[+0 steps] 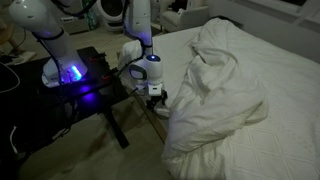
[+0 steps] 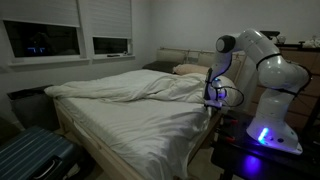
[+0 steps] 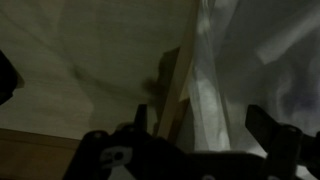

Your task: Spread the corner of the bed well

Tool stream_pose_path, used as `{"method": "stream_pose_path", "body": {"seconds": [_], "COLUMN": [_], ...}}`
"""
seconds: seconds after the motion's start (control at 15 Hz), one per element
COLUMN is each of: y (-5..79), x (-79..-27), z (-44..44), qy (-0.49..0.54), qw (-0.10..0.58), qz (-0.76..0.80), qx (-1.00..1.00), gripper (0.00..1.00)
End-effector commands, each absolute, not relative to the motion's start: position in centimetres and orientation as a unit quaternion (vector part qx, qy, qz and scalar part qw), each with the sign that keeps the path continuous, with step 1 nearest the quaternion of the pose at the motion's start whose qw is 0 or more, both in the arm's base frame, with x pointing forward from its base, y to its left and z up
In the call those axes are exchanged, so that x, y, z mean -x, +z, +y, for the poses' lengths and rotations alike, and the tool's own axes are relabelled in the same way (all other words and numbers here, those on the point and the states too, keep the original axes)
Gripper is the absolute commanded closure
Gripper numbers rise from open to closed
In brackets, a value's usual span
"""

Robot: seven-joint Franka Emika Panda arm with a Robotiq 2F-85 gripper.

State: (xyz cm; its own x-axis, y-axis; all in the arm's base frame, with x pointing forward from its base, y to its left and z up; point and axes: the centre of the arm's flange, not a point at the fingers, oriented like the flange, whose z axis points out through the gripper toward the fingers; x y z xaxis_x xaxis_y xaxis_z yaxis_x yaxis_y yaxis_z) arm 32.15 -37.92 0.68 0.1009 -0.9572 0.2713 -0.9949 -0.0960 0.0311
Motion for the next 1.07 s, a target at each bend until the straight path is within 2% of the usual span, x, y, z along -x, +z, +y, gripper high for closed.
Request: {"method": "stream_pose_path", "body": {"seconds": [0.0,0.53,1.0], "y": [3.4,9.2,15.5], "x": [-30.6,-27.6,-25.2], "z": [-37.6,-39.2,-42.1], "qy": [0.130,0.167,0.233], "qw": [0.093,0.105,0.147], "qz": [-0.666,-0.699,-0.702], "qx": [-0.728,-0.688,-0.656], "gripper": [0.00,0.00,0.00]}}
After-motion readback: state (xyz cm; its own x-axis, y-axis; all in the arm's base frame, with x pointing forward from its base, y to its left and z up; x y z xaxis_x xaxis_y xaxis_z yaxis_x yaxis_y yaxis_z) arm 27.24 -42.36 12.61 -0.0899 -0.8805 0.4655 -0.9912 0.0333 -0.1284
